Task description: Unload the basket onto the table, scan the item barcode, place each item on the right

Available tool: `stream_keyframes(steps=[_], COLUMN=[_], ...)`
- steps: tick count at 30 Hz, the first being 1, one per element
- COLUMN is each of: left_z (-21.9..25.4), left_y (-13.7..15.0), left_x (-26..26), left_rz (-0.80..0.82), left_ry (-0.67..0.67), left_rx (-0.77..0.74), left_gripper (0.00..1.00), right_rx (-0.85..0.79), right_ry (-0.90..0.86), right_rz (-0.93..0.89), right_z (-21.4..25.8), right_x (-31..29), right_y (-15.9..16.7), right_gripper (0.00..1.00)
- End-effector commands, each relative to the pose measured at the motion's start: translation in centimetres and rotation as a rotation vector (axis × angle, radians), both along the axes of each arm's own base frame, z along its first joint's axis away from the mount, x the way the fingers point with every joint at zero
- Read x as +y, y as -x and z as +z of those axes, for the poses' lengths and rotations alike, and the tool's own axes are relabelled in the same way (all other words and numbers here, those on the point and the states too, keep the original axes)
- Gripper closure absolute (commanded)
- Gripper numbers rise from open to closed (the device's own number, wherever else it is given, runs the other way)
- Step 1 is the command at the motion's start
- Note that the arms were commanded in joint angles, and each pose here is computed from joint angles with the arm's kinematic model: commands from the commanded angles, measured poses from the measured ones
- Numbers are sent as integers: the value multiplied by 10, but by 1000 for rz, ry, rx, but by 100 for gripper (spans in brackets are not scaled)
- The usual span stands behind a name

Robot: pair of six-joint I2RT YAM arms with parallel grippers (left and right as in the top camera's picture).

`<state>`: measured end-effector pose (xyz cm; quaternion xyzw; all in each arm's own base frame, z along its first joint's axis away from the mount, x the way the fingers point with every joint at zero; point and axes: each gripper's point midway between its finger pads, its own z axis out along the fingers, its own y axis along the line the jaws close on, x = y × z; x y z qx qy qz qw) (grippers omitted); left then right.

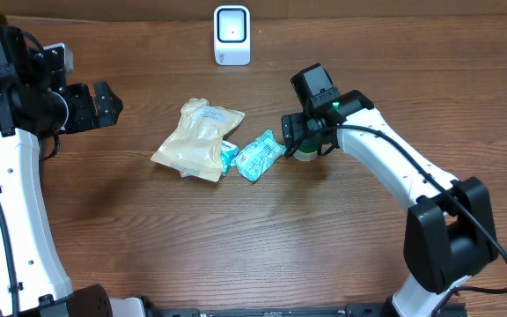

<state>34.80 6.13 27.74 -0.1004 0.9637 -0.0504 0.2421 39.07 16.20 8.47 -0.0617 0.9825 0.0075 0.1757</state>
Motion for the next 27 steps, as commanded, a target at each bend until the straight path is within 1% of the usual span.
stream_keyframes(steps=[1,8,9,12,20,25,27], left_z=[-1,-1,-1,-1,-1,-1,-1], left_y=[-2,-2,-2,-2,-2,-2,-2], left_x=[0,0,0,0,0,0,0], left_rz=[-20,-20,-20,-20,-20,-20,-20], left_ry=[-3,-3,-3,-3,-3,-3,-3], left_rx=[1,1,1,1,1,1,1], left_gripper=[0,0,0,0,0,1,1], right_rx=[6,31,29,34,48,54,64], right_ry=[-3,1,0,2,3,-6,-15], right_rz=[-2,-1,-1,-1,-4,-4,0], right_z=[-3,-5,-5,-6,-12,-12,-14], right_x=[1,-1,-1,-1,0,1,3], right_y=[0,6,5,6,6,8,9], right_gripper=[12,12,15,18,22,27,28])
